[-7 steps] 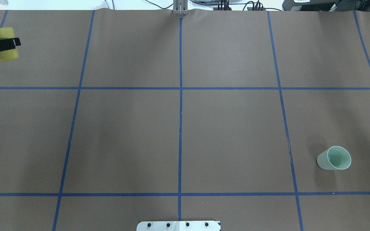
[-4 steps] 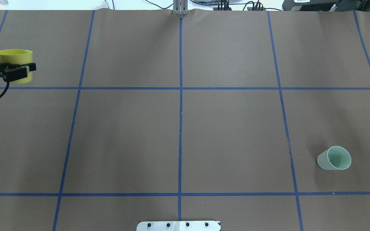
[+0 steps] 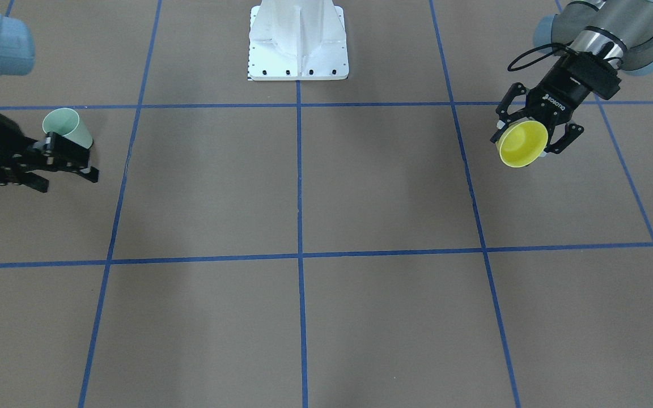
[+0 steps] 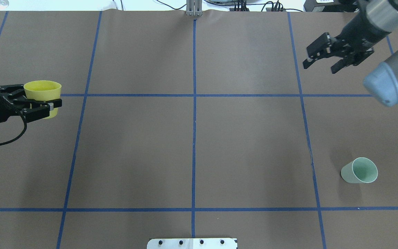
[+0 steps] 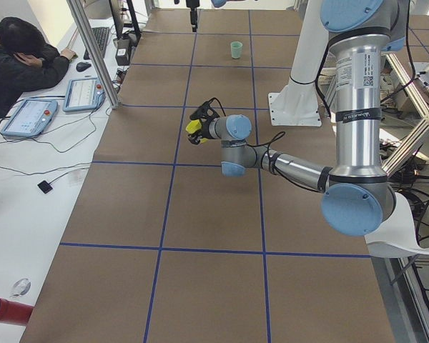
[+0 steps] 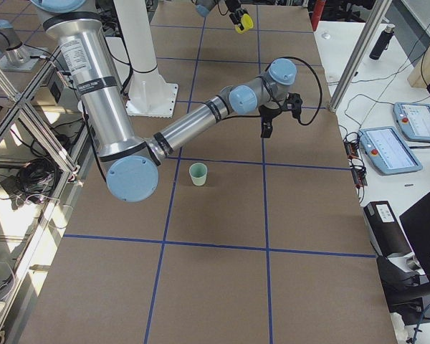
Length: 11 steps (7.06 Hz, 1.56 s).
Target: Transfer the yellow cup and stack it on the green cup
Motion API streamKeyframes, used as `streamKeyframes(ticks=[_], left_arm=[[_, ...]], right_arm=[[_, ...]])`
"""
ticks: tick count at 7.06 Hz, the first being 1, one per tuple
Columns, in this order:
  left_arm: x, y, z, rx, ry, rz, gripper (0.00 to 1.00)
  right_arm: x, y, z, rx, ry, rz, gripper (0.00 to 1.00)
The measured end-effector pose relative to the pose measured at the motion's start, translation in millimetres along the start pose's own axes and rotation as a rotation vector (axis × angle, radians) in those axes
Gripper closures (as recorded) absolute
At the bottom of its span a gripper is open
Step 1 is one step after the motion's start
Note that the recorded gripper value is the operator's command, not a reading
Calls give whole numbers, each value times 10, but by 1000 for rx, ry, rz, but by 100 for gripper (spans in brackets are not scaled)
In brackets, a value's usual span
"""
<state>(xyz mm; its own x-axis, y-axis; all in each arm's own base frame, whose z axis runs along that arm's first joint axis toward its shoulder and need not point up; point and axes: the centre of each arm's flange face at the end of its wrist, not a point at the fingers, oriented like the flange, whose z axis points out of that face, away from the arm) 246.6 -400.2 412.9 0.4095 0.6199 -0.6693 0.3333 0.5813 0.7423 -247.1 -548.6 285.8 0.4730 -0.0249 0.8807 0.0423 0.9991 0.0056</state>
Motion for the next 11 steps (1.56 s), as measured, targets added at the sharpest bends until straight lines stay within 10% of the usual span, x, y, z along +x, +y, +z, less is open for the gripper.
streamKeyframes(ticks=[4,11], left_arm=[[874,362,631,-33,106,40,100],[2430,455,1440,-13,142,32,100]], right_arm=[[-1492,633,1089,46,-106,13,2],[-2601,826,1528,-43,-158,-1,3]])
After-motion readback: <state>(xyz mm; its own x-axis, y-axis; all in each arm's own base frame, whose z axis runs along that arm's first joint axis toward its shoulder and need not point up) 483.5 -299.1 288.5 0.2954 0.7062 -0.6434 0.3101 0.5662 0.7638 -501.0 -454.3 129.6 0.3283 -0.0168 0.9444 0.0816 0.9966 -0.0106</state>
